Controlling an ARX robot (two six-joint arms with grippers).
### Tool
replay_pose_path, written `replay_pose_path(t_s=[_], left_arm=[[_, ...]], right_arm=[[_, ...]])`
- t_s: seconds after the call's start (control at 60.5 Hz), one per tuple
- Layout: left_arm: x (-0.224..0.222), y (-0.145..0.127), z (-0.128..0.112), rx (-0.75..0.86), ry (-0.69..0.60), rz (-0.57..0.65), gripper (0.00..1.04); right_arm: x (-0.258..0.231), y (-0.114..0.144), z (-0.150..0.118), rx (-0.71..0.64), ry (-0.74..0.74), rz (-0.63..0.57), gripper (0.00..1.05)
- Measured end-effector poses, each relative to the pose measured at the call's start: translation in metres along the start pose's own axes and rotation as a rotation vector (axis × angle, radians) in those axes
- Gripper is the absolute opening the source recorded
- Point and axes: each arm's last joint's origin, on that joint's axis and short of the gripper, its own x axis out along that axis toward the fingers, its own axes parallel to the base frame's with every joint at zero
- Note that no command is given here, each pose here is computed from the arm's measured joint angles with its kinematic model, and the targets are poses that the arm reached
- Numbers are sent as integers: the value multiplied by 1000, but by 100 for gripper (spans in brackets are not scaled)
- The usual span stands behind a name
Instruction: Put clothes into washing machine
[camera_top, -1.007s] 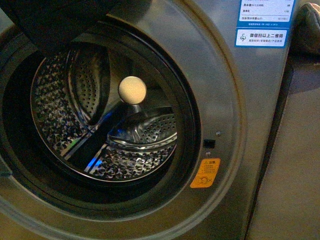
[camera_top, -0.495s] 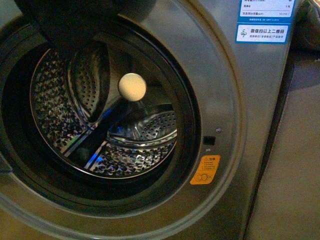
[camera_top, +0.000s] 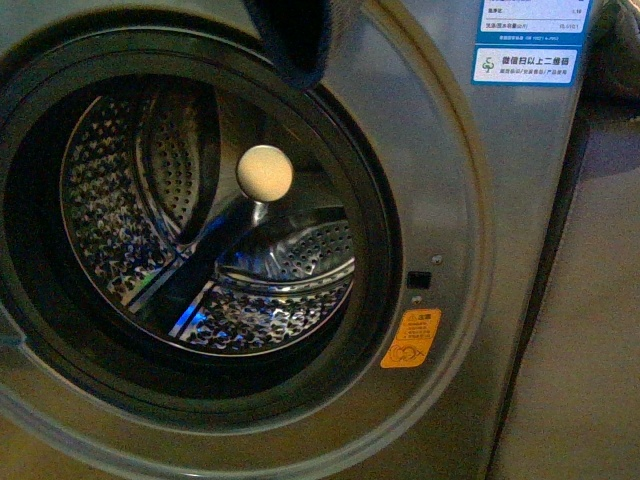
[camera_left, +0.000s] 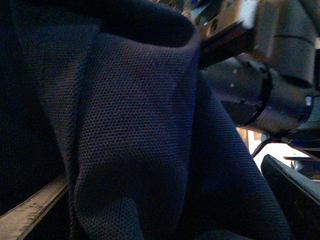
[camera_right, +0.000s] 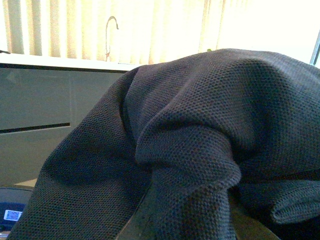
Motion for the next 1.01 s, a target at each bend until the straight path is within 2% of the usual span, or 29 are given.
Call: replay_pose_path(t_s=[0.165,0.71,0.793,1.007], left_arm=[[12,8,-8,7,33,111,98],[45,17,-19,112,20,396,98],[45,19,-19,109,21,433,88],[40,24,-20,85,40,484,60]], right_arm=[[0,0,0,-5,1,-6,13],[0,-1,0,-11,2,-12,13],[0,-1,0,-12,2,-12,14],[0,-1,0,-13,1,-10,44]])
